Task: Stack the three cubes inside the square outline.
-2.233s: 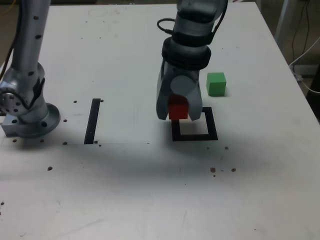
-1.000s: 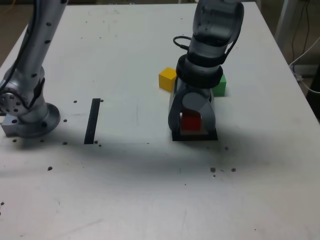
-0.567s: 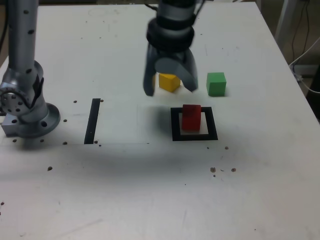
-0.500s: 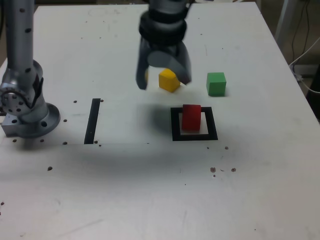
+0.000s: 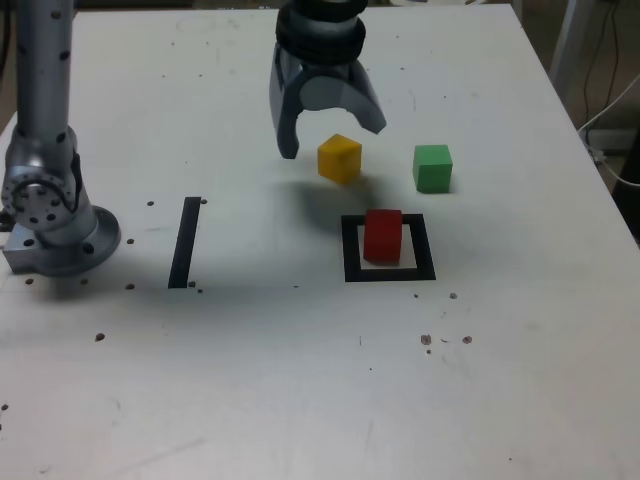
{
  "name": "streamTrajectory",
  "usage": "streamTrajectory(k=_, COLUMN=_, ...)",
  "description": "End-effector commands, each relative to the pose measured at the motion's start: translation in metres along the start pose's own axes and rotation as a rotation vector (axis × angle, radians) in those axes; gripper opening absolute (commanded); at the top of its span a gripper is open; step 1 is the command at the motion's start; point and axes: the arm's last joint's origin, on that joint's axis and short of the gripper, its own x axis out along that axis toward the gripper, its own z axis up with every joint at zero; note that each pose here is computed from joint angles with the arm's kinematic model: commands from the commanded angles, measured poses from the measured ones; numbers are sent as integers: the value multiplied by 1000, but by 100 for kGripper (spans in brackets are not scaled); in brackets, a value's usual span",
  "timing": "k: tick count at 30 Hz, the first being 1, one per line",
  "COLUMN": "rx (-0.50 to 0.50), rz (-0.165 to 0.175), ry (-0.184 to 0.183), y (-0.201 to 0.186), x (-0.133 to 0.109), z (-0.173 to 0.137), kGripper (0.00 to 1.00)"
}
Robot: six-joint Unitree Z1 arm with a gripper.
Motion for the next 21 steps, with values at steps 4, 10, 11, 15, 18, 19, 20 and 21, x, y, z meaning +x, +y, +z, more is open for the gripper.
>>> streamTrajectory(k=4, rx=44, rz=4, ry=-8, y=10, x=5, z=10, kGripper=99)
streamTrajectory(k=10, rx=236, rz=64, ry=5, y=18, x=9, z=12, kGripper=100)
streamTrajectory(k=11, rx=278, rz=79, ry=8, y=19, x=10, z=12, kGripper=100)
streamTrajectory(k=15, rx=433, rz=117, ry=2, y=22, x=13, z=14, kGripper=100)
streamTrajectory(k=18, rx=509, rz=123, ry=-9, y=23, x=16, z=16, kGripper=100)
streamTrajectory(k=19, rx=525, rz=123, ry=-12, y=23, x=17, z=16, kGripper=100)
streamTrajectory(k=20, rx=538, rz=122, ry=-15, y=24, x=18, z=17, kGripper=99)
streamTrajectory(k=21, rx=547, rz=120, ry=-18, y=24, x=19, z=18, kGripper=99)
